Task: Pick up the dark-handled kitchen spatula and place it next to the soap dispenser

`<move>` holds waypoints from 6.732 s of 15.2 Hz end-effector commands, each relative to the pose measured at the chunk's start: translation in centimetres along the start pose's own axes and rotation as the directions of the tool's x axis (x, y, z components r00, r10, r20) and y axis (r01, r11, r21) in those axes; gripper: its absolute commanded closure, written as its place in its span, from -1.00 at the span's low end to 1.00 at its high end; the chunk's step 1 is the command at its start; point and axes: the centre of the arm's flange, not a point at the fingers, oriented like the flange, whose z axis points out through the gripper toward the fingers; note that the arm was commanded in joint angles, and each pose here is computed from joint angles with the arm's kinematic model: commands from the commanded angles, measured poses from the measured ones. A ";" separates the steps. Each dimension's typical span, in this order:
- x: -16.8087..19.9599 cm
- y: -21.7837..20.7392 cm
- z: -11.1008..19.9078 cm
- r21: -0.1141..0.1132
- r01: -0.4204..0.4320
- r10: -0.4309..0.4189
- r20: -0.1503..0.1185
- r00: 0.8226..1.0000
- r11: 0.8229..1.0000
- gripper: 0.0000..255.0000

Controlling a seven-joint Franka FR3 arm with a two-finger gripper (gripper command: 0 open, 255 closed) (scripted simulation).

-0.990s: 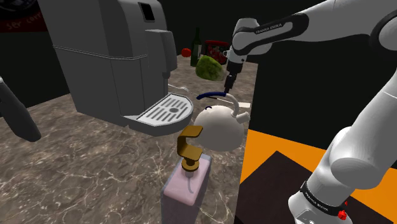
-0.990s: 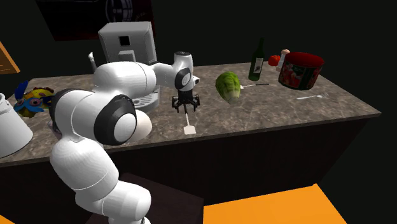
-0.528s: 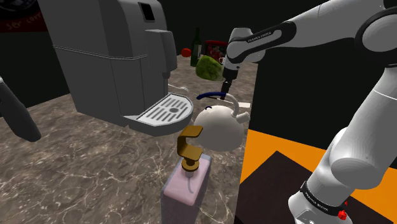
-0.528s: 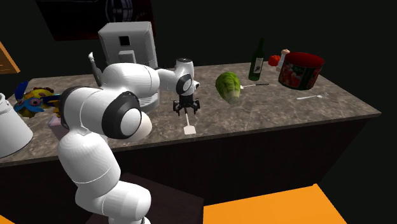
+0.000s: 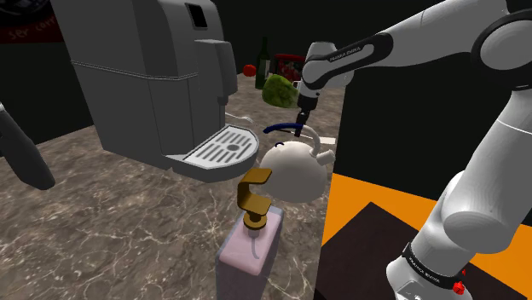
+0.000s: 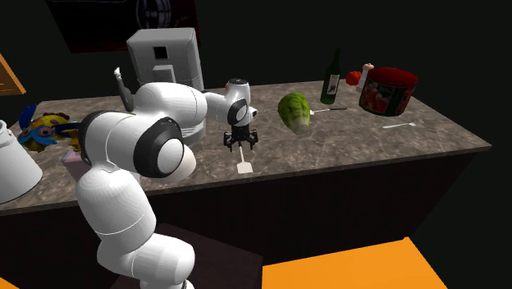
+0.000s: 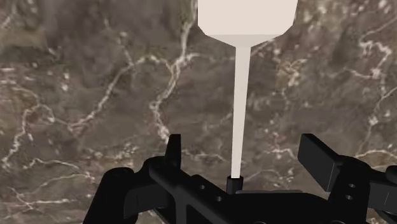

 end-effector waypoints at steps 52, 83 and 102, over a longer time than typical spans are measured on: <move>1.4 0.0 -21.6 0.000 0.000 0.000 0.000 1.000 1.000 1.00; 0.6 -18.4 -30.5 0.000 0.000 0.000 0.000 1.000 1.000 1.00; -1.3 -43.2 -30.6 0.000 0.000 0.000 0.000 1.000 1.000 1.00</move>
